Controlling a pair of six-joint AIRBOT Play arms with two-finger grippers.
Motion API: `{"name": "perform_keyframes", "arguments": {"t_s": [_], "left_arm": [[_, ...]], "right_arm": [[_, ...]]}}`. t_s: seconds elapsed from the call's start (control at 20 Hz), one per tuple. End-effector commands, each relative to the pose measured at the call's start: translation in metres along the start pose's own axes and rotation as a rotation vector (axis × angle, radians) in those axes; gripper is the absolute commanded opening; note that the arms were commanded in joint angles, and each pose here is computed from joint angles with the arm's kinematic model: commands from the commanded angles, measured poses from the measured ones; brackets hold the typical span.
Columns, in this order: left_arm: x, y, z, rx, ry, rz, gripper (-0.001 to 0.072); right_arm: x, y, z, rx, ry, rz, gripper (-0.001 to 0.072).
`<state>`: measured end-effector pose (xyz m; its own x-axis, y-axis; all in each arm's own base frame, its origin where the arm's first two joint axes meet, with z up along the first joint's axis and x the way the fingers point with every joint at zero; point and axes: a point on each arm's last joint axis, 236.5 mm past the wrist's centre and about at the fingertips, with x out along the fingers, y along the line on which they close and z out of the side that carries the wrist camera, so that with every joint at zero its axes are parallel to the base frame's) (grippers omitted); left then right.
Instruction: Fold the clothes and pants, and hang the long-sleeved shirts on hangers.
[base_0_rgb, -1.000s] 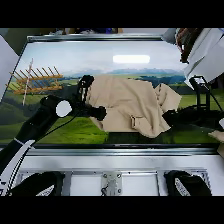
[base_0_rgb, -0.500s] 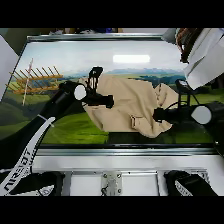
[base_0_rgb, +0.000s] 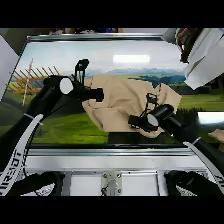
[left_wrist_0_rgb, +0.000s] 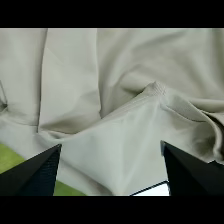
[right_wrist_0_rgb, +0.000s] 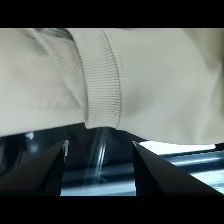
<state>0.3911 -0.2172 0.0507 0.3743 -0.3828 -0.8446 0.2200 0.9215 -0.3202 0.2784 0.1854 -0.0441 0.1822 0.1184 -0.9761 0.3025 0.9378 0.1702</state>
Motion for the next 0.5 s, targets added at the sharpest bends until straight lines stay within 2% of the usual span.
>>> {"name": "perform_keyframes", "arguments": {"t_s": [0.0, 0.05, 0.1, 0.15, 0.45], "left_arm": [[-0.012, 0.016, -0.014, -0.027, -0.040, 0.008, 0.0683], [-0.014, 0.017, -0.020, -0.028, -0.048, 0.009, 0.0683], [-0.017, 0.018, -0.025, -0.029, -0.061, 0.007, 0.0682], [-0.020, 0.020, -0.030, -0.030, -0.073, 0.006, 0.0682], [-0.031, 0.023, -0.045, -0.030, -0.112, 0.001, 0.0683]], "right_arm": [[0.023, 0.004, -0.007, 0.112, 0.000, -0.044, 0.0443], [0.025, 0.000, -0.006, 0.120, -0.005, -0.064, 0.0432], [0.025, -0.004, -0.004, 0.131, -0.013, -0.081, 0.0346], [0.025, -0.007, -0.001, 0.125, -0.023, -0.091, 0.0313], [0.022, -0.023, 0.011, 0.187, -0.085, -0.155, 0.0314]]}}
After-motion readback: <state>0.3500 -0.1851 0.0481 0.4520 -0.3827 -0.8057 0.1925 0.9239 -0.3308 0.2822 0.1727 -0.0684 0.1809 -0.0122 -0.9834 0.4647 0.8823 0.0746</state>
